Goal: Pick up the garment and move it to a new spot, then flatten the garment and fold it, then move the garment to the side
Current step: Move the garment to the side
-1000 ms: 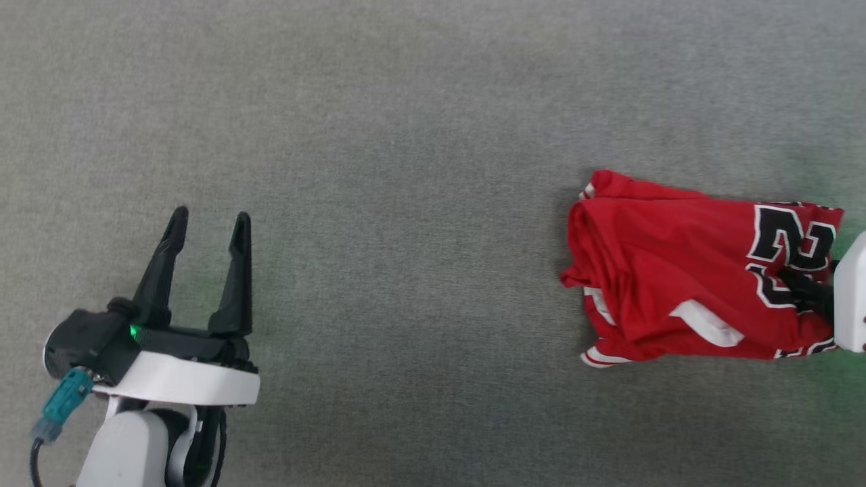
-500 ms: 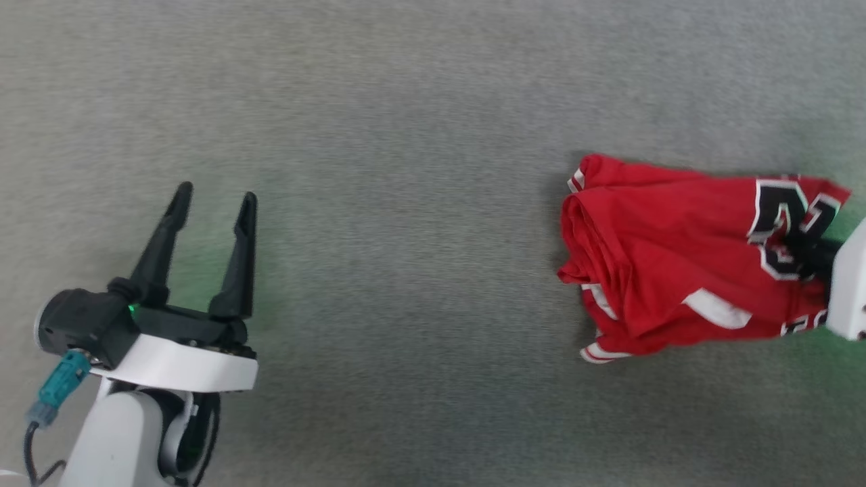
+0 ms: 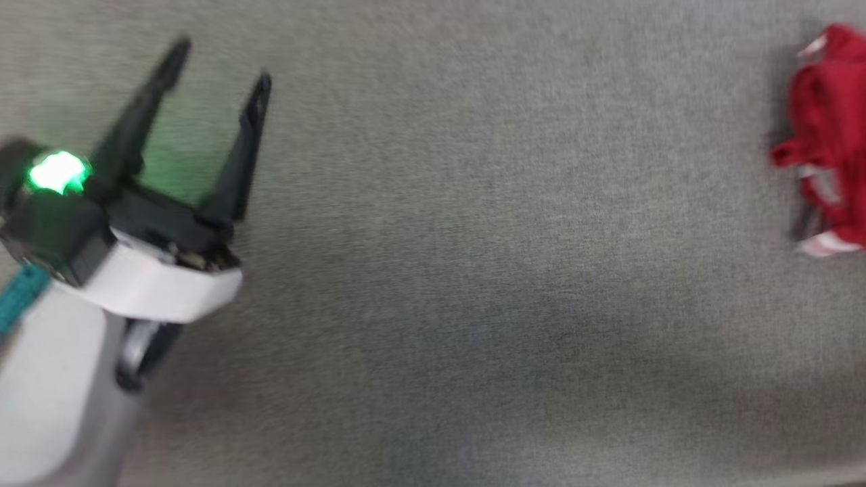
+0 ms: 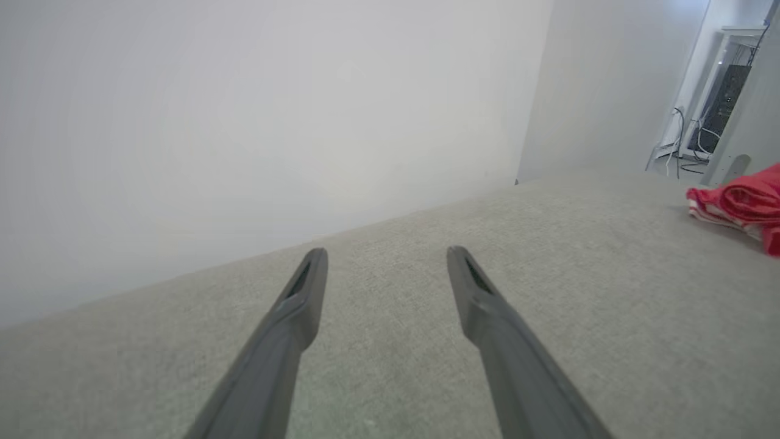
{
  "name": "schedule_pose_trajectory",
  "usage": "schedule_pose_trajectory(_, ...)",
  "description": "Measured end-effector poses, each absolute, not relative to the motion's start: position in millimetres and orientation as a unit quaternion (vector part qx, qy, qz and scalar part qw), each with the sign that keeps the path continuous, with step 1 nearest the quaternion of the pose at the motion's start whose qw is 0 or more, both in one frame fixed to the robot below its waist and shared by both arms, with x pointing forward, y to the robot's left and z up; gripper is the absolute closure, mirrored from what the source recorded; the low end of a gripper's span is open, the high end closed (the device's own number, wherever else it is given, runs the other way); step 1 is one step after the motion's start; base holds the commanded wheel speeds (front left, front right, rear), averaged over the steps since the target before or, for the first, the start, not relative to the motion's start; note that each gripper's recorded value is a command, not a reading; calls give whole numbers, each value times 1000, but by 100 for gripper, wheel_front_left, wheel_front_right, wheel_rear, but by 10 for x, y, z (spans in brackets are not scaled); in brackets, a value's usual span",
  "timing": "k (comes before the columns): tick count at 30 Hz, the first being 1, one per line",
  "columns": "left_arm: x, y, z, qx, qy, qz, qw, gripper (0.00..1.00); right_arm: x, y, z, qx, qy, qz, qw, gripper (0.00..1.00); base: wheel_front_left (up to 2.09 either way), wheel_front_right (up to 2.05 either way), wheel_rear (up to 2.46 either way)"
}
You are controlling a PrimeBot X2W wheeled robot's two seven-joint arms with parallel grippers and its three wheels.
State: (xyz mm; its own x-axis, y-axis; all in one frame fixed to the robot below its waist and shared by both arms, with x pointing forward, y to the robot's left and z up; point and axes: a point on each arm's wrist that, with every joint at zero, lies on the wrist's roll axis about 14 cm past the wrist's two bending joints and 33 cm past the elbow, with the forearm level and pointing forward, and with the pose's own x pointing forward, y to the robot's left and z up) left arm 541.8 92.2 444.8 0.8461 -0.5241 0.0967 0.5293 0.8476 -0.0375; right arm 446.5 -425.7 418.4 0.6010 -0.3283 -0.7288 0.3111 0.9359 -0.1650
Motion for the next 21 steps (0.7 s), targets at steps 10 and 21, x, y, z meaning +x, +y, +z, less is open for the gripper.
schedule_pose_trajectory(10,5949,594,4416,-35,-97,-326,940,0,4612,-4925,4130,-58,391,-272,877,100,0,0,0)
schedule_pose_trajectory(21,6143,482,4304,-41,-114,-342,932,0,4703,-5231,3912,-93,385,-326,858,100,0,0,0)
